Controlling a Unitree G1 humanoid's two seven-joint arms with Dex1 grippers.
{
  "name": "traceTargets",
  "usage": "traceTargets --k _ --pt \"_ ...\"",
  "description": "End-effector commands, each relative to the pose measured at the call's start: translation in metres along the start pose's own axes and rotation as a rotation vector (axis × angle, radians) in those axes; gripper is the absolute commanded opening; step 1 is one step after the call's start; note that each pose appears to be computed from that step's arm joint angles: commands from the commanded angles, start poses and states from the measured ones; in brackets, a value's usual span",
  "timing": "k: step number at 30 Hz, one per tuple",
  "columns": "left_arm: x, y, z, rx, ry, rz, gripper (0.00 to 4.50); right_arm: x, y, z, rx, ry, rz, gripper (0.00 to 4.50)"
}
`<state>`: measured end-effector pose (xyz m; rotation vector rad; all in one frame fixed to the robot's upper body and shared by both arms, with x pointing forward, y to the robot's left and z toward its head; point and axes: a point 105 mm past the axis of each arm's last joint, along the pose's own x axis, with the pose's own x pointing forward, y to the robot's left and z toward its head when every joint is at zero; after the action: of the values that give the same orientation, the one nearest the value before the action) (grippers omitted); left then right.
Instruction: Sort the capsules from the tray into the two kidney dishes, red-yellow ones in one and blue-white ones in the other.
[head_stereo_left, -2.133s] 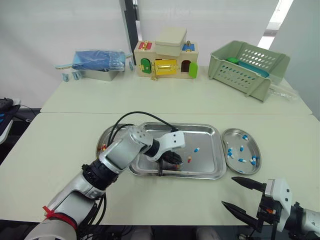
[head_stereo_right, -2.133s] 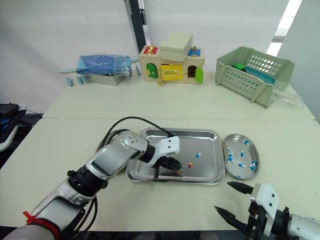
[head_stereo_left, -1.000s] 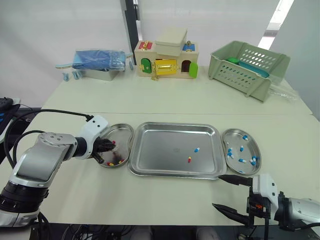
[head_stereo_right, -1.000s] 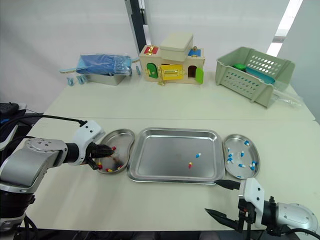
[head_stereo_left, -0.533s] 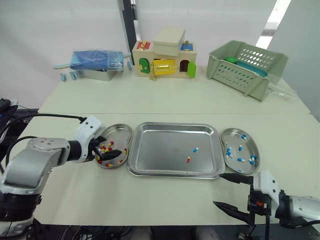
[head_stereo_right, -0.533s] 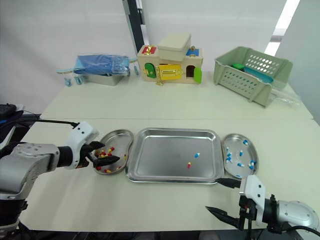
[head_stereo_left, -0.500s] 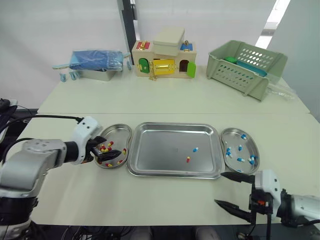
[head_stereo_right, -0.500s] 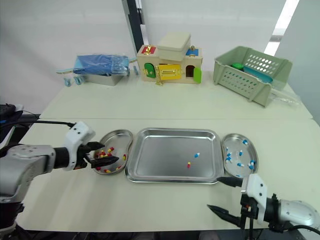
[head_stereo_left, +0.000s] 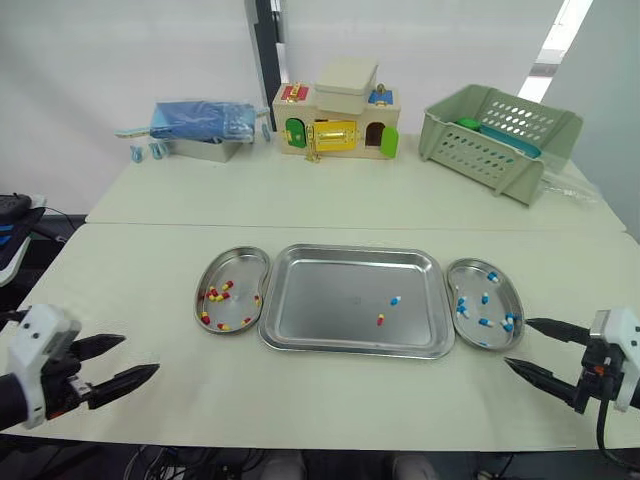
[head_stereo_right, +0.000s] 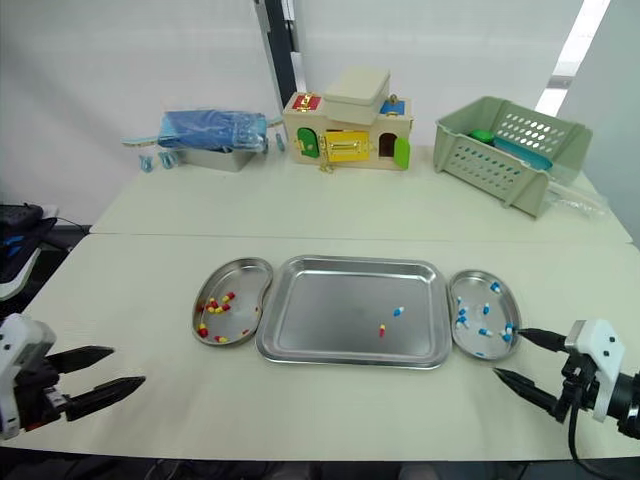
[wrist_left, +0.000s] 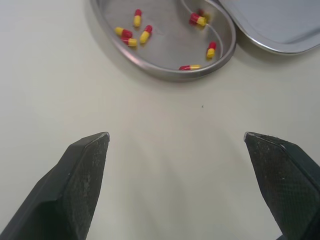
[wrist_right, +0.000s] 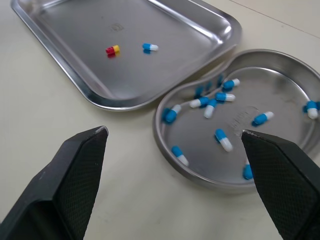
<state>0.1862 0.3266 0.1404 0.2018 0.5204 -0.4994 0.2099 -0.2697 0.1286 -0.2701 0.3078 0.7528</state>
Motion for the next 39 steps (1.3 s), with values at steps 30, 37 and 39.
traceTargets --k 30,37,39 --pt "0.028 -0.063 0.005 0.167 -0.311 -0.179 4.47 -0.036 -0.057 -0.018 -0.015 0.083 0.028 4.5" --pt "0.049 -0.124 0.008 0.214 -0.488 -0.388 4.47 -0.026 -0.05 0.023 -0.068 0.078 0.17 4.5" --pt "0.055 -0.134 0.009 0.236 -0.543 -0.408 4.47 -0.02 -0.042 0.035 -0.074 0.077 0.227 4.5"
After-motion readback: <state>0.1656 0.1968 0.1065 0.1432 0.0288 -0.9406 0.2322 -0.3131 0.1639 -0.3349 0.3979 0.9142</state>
